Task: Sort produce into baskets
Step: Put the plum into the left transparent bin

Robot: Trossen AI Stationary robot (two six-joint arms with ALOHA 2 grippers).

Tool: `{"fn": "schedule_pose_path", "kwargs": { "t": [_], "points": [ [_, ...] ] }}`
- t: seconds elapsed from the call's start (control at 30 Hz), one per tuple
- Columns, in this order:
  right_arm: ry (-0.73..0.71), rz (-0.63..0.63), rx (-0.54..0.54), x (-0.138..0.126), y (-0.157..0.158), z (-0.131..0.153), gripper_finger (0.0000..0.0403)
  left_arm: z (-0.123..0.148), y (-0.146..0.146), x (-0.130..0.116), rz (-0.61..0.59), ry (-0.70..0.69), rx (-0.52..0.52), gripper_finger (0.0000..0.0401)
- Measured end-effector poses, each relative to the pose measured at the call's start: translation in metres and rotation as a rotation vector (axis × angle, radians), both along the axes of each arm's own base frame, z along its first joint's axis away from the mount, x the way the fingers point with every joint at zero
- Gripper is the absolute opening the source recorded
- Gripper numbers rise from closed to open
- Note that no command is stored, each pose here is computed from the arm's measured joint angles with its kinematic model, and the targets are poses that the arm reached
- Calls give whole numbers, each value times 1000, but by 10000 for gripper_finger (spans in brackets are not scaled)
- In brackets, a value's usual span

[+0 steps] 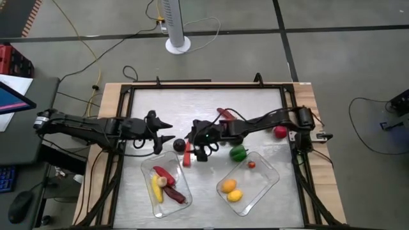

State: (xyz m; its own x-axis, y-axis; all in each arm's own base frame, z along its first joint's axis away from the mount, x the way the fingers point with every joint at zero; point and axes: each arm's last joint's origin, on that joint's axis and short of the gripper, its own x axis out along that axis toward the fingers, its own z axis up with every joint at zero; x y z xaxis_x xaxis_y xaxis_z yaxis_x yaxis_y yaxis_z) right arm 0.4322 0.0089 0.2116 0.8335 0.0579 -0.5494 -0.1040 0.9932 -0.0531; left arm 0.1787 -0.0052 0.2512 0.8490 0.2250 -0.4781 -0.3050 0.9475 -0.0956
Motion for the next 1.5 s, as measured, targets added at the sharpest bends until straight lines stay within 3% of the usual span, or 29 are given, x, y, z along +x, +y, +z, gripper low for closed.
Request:
{"fn": "schedule_pose_path", "kwargs": {
  "t": [0.13,0.27,0.37,0.43,0.63,0.77,0.97,1.07,1.17,1.3,1.5],
  "points": [
    [-9,-36,43,-13,-12,-31,331,-11,0,0,4,107,-3,229],
    [1,-39,73,-18,-13,-39,331,-19,0,5,28,151,-30,229],
    [96,-76,42,-26,-13,-42,331,-26,-2,13,20,175,-67,228],
    [129,-128,-8,-34,-12,-31,331,-33,-3,21,12,196,-94,228],
    [51,-272,-131,-76,-4,27,331,-55,-3,45,-102,247,-188,228],
    [-62,-328,-159,-112,5,53,331,-61,4,53,-83,249,-170,232],
    [-136,-364,-121,-149,12,41,331,-50,9,60,-97,245,-100,278],
    [-183,-377,-104,-156,10,32,331,-46,15,62,-54,257,-48,310],
    [-187,-393,-102,-158,5,25,331,-38,28,65,-75,287,-97,327],
    [-205,-408,-94,-156,0,24,331,-38,45,73,-24,433,-172,327],
    [-189,-390,-83,-154,-2,21,331,-35,54,106,-43,633,-210,331]
  ]
}}
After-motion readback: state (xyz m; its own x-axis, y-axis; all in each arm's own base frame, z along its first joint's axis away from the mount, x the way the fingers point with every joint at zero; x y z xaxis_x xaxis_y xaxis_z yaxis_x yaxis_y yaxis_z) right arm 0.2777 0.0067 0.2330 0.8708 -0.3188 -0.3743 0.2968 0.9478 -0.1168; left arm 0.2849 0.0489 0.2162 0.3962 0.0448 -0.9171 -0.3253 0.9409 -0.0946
